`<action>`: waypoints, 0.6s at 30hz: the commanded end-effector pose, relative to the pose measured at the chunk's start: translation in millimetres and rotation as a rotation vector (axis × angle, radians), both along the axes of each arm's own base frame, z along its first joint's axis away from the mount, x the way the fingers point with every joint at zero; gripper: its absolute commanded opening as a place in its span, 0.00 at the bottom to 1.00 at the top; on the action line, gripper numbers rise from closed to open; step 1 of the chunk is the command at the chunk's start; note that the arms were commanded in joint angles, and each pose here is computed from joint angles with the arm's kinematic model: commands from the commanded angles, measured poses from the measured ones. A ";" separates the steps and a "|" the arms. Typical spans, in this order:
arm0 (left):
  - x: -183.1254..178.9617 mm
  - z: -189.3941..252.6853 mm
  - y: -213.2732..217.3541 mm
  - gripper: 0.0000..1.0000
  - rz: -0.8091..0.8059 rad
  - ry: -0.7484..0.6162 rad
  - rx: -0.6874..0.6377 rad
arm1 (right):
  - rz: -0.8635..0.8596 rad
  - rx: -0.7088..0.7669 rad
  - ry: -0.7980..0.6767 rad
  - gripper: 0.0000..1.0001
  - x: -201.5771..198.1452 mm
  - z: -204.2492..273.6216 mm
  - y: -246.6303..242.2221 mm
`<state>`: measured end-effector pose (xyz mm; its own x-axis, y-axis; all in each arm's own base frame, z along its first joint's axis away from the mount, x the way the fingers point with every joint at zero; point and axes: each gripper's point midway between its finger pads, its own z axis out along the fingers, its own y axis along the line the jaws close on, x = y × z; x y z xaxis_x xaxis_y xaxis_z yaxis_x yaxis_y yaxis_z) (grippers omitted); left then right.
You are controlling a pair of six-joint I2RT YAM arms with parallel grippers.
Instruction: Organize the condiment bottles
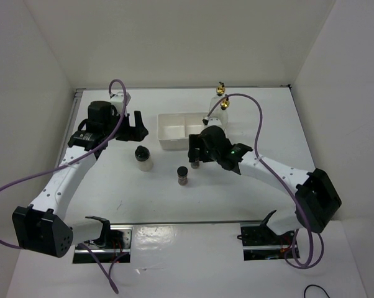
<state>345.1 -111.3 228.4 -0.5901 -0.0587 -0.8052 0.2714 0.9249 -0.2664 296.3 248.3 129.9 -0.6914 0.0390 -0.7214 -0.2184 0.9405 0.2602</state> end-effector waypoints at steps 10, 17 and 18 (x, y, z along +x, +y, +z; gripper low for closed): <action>-1.0 8.4 2.9 1.00 0.011 -0.025 0.011 | -0.044 -0.016 -0.049 0.98 37.7 3.7 29.4; 2.7 8.6 6.4 1.00 0.018 -0.034 0.037 | -0.058 -0.038 -0.029 0.93 41.0 -9.3 30.0; 2.7 8.6 6.4 1.00 0.018 -0.034 0.037 | -0.065 -0.043 -0.033 0.92 41.9 -9.2 28.7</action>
<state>344.9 -105.8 225.0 -0.5948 -0.0507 -0.8023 0.2507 0.9365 -0.2451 323.3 266.1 100.5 -0.7097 0.0112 -0.7044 -0.1775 0.9648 0.1943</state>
